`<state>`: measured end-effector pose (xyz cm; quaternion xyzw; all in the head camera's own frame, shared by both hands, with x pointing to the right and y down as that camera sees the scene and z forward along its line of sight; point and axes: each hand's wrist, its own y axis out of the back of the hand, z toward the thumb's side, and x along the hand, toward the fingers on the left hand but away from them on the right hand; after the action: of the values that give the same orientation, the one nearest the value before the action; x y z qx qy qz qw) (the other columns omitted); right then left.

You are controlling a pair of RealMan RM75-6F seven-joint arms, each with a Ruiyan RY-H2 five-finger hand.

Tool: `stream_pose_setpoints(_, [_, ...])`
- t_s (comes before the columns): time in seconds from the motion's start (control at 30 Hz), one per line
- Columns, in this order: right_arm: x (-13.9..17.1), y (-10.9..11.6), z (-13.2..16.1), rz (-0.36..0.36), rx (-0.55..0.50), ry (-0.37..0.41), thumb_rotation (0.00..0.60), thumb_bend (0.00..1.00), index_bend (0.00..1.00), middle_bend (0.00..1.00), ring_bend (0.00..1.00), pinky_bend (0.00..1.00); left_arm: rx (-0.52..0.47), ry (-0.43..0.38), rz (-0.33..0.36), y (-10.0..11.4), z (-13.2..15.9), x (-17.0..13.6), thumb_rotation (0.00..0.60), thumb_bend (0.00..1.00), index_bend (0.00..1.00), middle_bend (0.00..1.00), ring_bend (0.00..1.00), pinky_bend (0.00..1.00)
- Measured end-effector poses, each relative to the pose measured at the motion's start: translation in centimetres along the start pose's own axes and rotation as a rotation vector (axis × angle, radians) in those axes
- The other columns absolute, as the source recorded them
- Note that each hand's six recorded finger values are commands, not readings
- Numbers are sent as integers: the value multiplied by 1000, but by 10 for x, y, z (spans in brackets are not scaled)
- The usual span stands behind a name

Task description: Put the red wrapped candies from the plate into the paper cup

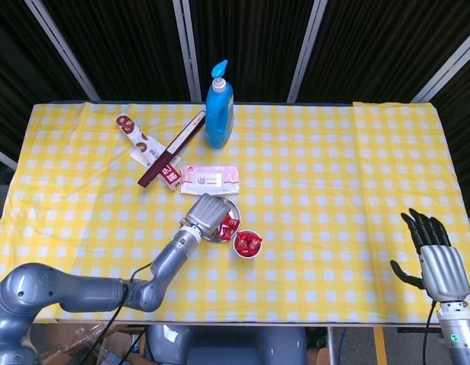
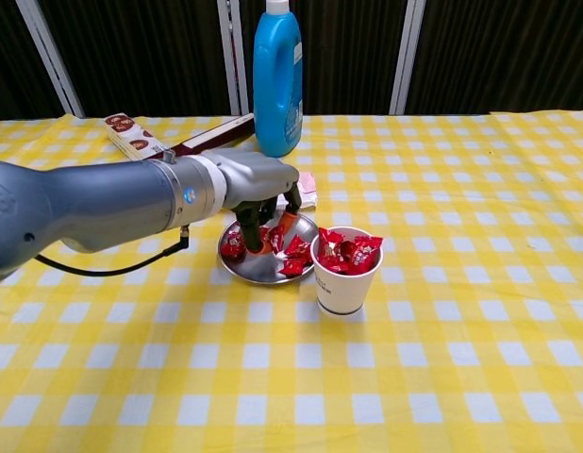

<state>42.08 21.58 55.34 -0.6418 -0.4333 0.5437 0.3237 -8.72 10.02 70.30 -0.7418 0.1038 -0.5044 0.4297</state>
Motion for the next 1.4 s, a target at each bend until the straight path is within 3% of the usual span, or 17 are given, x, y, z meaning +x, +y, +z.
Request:
stream_pose_setpoints(0.23, [0, -1, 0, 0, 6, -1, 600, 356, 0, 0, 0, 0, -89, -9, 68, 35, -1, -12, 600, 428, 543, 849, 905, 951])
stream_pose_setpoints(0.47, [0, 0, 0, -3, 8, -3, 600, 356, 0, 0, 0, 0, -139, -86, 122, 66, 24, -22, 600, 390, 535, 846, 905, 951])
stream_pose_setpoints(1.0, [0, 1, -1, -3, 5, -3, 600, 356, 0, 0, 0, 0, -99, -185, 66, 50, 76, -21, 600, 250, 466, 838, 904, 951])
stream_pose_setpoints(1.23, [1, 1, -1, -4, 7, -3, 600, 355, 0, 0, 0, 0, -141, -175, 99, 58, 73, -22, 600, 236, 401, 826, 897, 949])
stream_pose_setpoints(1.4, [1, 1, -1, -7, 13, -2, 600, 356, 0, 0, 0, 0, -229, -157, 137, 72, 62, -29, 600, 233, 367, 762, 839, 897])
